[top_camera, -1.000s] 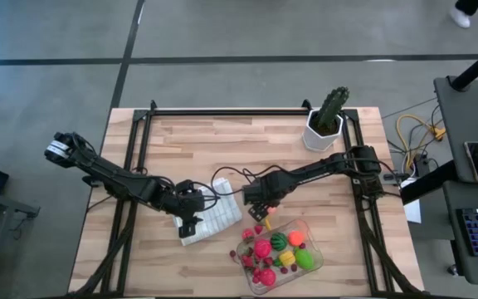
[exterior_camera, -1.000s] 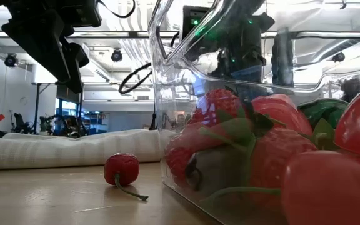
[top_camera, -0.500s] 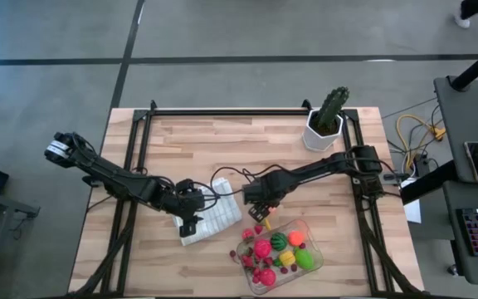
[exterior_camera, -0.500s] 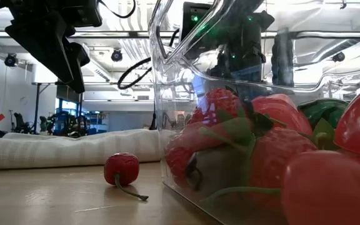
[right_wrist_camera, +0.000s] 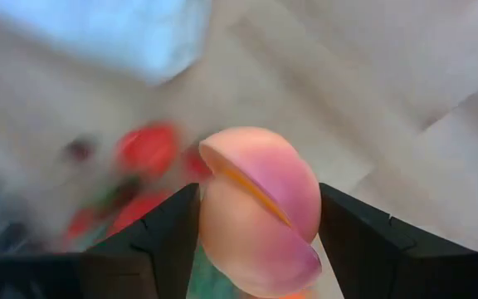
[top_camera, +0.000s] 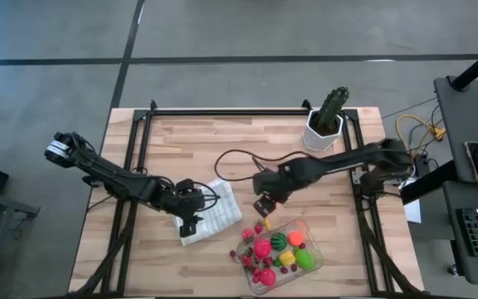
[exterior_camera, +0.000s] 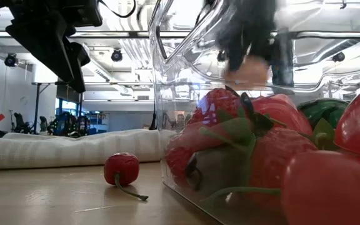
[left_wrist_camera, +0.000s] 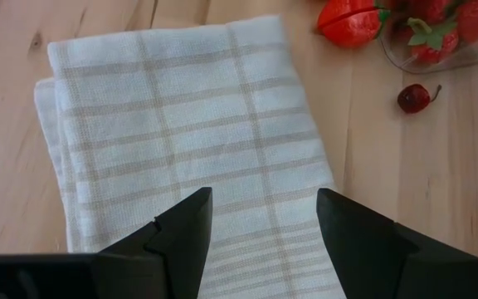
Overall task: Pick and placing Produce into tupperware
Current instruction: Put the peach into the transparent bin
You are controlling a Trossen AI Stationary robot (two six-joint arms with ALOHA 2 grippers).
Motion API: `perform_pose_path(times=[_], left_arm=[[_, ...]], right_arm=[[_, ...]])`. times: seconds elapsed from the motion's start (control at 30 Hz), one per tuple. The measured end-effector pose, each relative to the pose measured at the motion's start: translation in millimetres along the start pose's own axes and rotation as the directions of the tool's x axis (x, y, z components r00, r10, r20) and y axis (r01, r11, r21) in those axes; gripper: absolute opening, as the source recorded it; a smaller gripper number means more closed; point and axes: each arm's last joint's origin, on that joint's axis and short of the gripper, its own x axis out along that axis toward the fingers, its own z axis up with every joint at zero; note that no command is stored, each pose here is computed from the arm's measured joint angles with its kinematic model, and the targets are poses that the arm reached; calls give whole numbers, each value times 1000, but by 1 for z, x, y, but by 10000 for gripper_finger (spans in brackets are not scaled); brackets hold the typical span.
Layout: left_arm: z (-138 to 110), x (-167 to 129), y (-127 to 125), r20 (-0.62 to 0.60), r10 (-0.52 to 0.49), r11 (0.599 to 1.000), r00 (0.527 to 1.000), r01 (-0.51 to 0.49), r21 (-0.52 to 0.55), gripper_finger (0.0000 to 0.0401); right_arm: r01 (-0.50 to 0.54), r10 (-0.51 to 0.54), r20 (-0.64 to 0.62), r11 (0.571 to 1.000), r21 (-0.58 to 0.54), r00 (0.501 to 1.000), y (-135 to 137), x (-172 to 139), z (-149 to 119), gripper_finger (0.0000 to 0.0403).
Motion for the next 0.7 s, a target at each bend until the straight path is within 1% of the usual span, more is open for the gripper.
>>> perform_pose_path(times=[0.1, 0.17, 0.27, 0.33, 0.4, 0.5, 0.7], left_arm=[[0, 0, 0, 5, -2, 1000, 1000, 2, -1, 202], [1, 0, 0, 10, -4, 1000, 1000, 4, -2, 202], [3, 0, -2, 31, -15, 1000, 999, 16, -7, 202], [4, 0, -3, 46, -24, 1000, 999, 24, -10, 202], [7, 0, -4, 71, -36, 999, 997, 37, -15, 202], [10, 0, -5, 101, -48, 999, 994, 50, -20, 202], [15, -1, -8, 150, -72, 997, 986, 78, -30, 202]], right_arm=[[-117, 116, -25, 993, -24, 993, 9, -29, -23, 220], [-172, 171, -32, 985, -36, 985, 15, -46, -41, 220], [-231, 229, -51, 971, -53, 972, 23, -64, -71, 220], [-250, 246, -72, 967, -56, 967, 29, -69, -90, 220], [-258, 252, -87, 965, -56, 964, 36, -68, -108, 220], [-237, 228, -120, 969, -67, 966, 45, -58, -128, 220], [-171, 160, -163, 984, -58, 974, 59, -27, -150, 220]])
